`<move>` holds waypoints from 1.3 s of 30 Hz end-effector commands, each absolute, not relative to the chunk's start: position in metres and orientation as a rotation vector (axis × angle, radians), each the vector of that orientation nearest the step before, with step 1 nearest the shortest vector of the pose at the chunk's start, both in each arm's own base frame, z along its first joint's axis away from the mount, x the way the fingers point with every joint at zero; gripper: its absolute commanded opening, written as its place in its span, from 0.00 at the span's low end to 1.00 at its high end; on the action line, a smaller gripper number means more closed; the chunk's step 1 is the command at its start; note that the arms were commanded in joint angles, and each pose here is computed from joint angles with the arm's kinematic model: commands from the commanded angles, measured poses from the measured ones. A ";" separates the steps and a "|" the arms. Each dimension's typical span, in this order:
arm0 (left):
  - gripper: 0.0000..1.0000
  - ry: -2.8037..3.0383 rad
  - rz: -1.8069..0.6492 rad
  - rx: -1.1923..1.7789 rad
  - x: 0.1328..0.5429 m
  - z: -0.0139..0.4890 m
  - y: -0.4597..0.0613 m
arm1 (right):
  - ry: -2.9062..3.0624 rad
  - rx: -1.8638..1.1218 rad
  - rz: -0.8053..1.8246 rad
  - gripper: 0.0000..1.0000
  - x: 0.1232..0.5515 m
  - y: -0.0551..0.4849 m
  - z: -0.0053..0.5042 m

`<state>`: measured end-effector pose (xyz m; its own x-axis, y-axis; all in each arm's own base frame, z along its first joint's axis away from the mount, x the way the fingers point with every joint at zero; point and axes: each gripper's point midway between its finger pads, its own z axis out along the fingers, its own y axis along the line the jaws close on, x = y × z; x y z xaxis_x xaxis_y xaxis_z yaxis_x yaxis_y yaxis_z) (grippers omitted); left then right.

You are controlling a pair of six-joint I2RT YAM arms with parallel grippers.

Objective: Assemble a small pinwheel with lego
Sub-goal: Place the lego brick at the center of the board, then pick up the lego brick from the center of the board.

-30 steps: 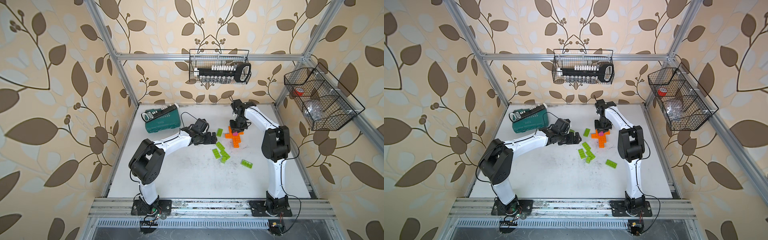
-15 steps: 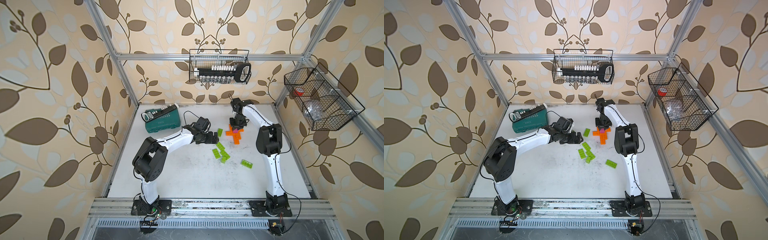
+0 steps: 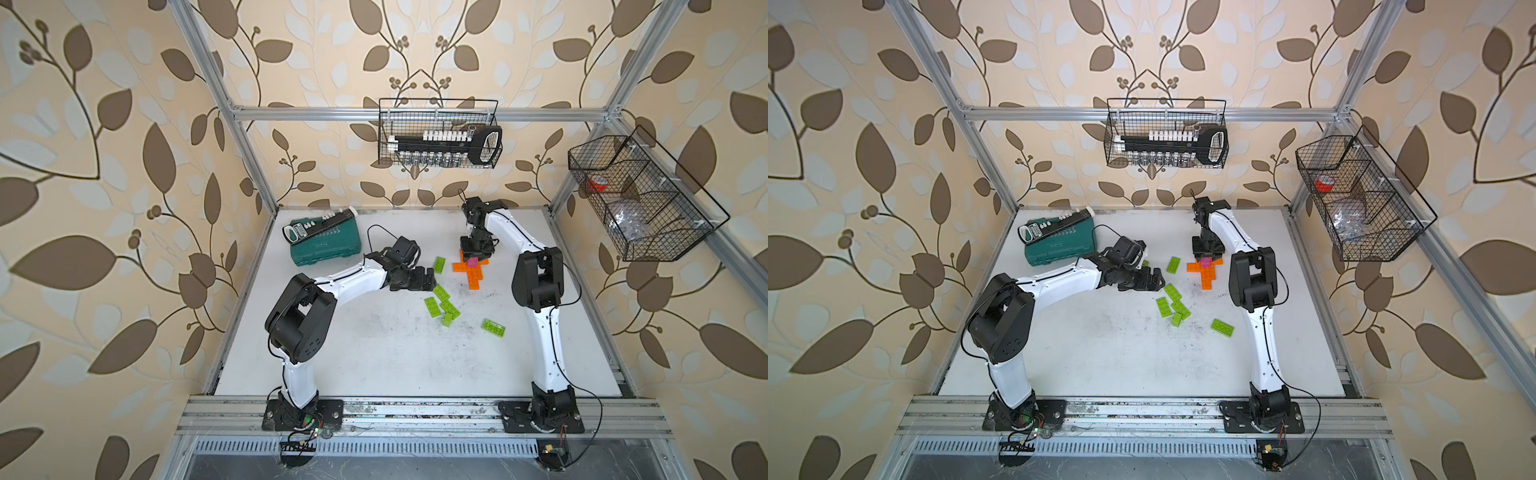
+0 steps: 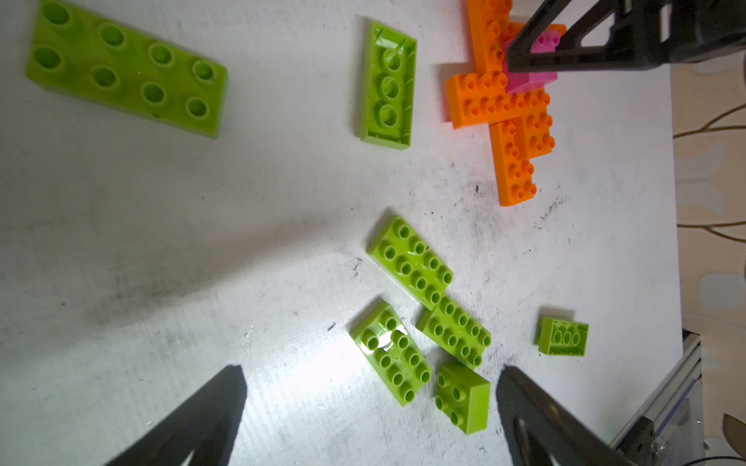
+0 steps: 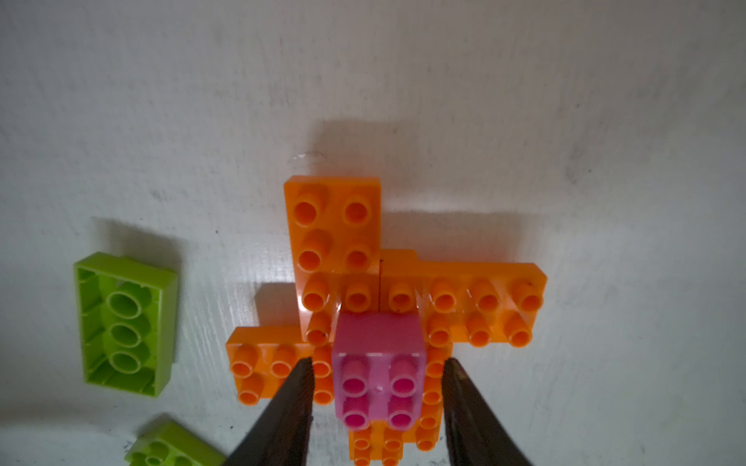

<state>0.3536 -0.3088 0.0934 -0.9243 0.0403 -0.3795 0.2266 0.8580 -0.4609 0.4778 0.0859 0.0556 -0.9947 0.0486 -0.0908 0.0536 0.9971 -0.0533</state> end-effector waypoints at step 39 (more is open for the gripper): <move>0.99 2.531 -0.823 0.027 0.228 0.095 -0.266 | 2.999 -0.533 -0.011 0.47 0.374 0.201 0.018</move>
<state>0.2258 -0.2616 0.0831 -0.8970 -0.1222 -0.4249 0.1359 0.8383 -0.5280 0.3726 0.2005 0.0246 -0.9354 -0.3346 -0.1144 -0.3347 0.9421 -0.0185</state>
